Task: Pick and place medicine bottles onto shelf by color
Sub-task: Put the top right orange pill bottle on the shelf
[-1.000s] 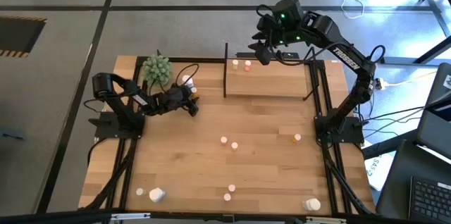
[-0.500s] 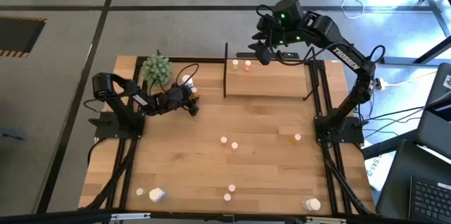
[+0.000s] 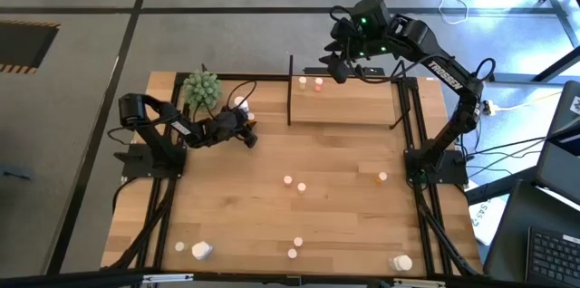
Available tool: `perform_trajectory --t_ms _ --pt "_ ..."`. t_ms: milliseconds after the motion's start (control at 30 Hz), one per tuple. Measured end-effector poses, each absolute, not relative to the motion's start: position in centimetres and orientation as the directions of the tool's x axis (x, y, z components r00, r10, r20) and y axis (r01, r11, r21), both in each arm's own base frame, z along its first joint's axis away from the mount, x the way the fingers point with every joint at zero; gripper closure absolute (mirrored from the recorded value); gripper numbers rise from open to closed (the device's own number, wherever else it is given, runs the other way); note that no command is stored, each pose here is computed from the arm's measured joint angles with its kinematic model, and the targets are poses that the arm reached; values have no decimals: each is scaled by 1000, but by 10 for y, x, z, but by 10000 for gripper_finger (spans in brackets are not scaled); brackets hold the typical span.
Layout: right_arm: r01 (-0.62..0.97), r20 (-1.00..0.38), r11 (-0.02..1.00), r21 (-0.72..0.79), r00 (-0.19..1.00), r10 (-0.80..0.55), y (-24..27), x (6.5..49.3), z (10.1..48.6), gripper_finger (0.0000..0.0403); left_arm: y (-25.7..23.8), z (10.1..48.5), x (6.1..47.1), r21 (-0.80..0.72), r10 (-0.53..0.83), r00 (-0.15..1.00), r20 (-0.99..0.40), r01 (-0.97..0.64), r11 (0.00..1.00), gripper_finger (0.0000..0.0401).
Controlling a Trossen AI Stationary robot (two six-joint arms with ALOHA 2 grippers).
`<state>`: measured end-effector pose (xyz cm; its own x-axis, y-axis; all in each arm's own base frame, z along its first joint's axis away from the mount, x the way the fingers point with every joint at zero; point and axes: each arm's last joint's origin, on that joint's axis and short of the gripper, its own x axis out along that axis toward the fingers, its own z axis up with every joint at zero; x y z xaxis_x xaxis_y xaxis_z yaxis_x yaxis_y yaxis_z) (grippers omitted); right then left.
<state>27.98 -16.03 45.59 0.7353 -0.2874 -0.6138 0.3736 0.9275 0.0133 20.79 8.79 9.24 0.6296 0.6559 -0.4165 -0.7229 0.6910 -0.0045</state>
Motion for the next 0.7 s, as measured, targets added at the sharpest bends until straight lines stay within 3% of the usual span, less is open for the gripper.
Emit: perform_trajectory --t_ms 167,433,700 --pt "372 -615 928 12 735 -287 -160 280 456 204 88 93 208 -24 650 635 -417 -723 691 324" --pt "365 -632 931 5 723 -280 -160 279 454 204 86 97 210 -74 598 690 -409 -678 731 325" --pt "154 -620 985 -71 767 -165 -156 280 454 204 81 124 211 -177 456 834 -311 -522 834 326"
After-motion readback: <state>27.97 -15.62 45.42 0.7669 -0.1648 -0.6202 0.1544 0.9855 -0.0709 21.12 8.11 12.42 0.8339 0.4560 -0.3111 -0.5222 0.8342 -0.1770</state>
